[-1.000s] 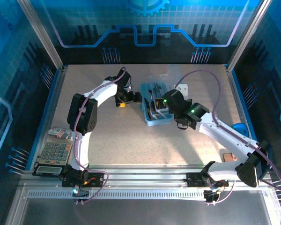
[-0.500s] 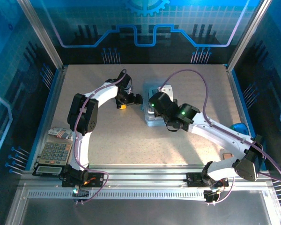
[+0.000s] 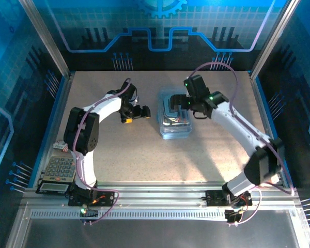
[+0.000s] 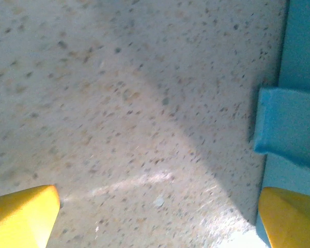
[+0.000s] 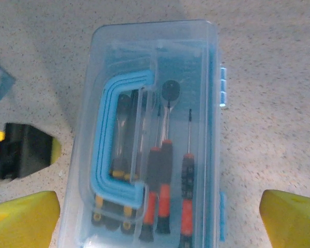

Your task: Pack the tool kit

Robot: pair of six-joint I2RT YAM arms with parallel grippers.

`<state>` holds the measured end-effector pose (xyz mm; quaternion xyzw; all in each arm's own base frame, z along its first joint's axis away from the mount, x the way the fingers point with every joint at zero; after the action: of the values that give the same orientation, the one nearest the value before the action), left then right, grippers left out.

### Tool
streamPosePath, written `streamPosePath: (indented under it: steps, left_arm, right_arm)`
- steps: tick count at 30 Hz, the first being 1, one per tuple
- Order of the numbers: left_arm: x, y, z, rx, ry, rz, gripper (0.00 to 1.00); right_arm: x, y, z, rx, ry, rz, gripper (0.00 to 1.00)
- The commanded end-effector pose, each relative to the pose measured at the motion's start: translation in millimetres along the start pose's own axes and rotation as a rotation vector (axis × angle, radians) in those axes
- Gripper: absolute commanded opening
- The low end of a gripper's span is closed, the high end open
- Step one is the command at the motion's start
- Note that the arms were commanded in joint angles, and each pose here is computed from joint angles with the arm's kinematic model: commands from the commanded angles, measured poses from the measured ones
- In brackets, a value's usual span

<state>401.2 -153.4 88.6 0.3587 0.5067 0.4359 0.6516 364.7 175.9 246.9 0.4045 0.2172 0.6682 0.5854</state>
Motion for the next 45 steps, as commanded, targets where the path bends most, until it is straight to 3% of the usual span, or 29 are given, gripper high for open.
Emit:
streamPosePath:
  steps: [1, 7, 16, 23, 29, 37, 45]
  left_arm:
    - [-1.0, 10.8, -7.8, -0.039, -0.055, -0.012, 0.99]
    - [-2.3, 20.2, -26.8, -0.106, -0.099, -0.033, 0.99]
    - [-13.9, 37.7, -41.3, -0.282, -0.248, -0.066, 1.0]
    - [-30.4, 32.8, -59.4, -0.409, -0.453, -0.061, 0.99]
    - [-39.6, 34.1, -79.5, -0.549, -0.619, -0.039, 0.99]
    - [-40.6, 18.0, -104.4, -0.537, -0.661, 0.005, 1.0]
    - [-42.5, 7.3, -122.2, -0.564, -0.713, 0.193, 0.99]
  right_arm:
    - [9.8, -27.5, -7.7, 0.162, 0.112, 0.107, 1.0]
    - [-5.3, -70.2, 6.9, 0.226, 0.092, 0.129, 1.0]
    - [-32.7, -91.0, 8.0, 0.26, 0.112, 0.039, 1.0]
    - [-18.0, -113.3, 1.1, 0.344, 0.17, 0.173, 1.0]
    - [-3.6, -122.6, -24.5, 0.423, 0.322, 0.19, 1.0]
    - [23.8, -120.8, -83.1, 0.569, 0.576, 0.213, 1.0]
    - [30.4, -101.6, -121.5, 0.626, 0.603, 0.242, 1.0]
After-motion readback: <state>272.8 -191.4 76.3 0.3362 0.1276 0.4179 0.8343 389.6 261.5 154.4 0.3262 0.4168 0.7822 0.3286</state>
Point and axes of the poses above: each hand's point on the last joint's axis, 136 mm out from that joint toward the fingers, its own y axis back along the fingers, its own x axis along the line the jaws close on, z = x × y, the point moved 4 cm from there along y, back along the fingers, and after that the axes turned 11 degrees about -y, right-handed, at the moved point
